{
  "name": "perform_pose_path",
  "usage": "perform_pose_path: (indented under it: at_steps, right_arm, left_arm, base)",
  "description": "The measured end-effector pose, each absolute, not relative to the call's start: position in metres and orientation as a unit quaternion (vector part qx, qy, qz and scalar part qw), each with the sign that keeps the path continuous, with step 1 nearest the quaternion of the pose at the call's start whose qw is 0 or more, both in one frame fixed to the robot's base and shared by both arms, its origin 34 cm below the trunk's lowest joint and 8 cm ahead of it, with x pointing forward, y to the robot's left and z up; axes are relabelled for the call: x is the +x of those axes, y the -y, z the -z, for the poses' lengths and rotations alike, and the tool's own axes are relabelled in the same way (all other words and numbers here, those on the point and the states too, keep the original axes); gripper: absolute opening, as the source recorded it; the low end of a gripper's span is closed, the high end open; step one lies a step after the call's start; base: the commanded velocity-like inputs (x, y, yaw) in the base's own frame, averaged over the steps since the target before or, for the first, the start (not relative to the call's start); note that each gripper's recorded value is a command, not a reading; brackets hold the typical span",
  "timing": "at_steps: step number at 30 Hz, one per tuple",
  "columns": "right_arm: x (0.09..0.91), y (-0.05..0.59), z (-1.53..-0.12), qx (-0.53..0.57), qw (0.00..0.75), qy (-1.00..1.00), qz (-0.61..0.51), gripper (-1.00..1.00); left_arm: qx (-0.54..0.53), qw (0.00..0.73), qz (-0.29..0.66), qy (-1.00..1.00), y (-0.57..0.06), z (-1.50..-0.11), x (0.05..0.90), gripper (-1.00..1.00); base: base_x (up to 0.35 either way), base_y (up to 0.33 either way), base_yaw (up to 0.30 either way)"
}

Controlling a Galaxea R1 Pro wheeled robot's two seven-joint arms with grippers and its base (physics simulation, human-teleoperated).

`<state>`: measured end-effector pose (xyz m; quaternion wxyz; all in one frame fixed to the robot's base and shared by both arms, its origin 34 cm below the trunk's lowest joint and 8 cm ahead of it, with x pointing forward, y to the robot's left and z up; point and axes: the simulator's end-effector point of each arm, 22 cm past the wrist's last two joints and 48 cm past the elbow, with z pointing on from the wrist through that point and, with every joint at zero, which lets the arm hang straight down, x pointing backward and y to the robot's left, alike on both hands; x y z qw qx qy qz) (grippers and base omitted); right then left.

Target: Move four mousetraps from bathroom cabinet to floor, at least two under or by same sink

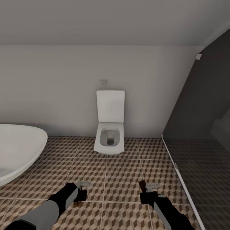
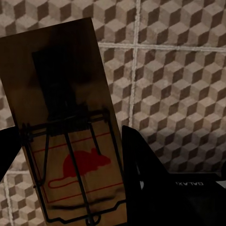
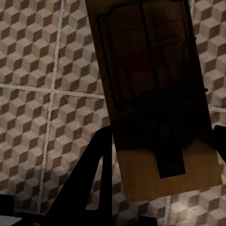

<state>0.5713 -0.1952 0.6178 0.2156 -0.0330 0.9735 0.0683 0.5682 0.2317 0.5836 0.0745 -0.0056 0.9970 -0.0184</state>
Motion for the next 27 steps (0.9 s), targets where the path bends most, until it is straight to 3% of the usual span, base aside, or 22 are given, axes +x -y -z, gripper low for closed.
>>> perform_pose_path:
  at_steps: [27]
  right_arm:
    - [0.591,0.173,-0.591,-0.043,0.262,-0.957,-0.120,-1.00]
  left_arm:
    - [-0.005,0.070,0.019,-0.997,-0.230,-0.541,0.568,-1.00]
  base:
    - [0.000,0.000,0.000]
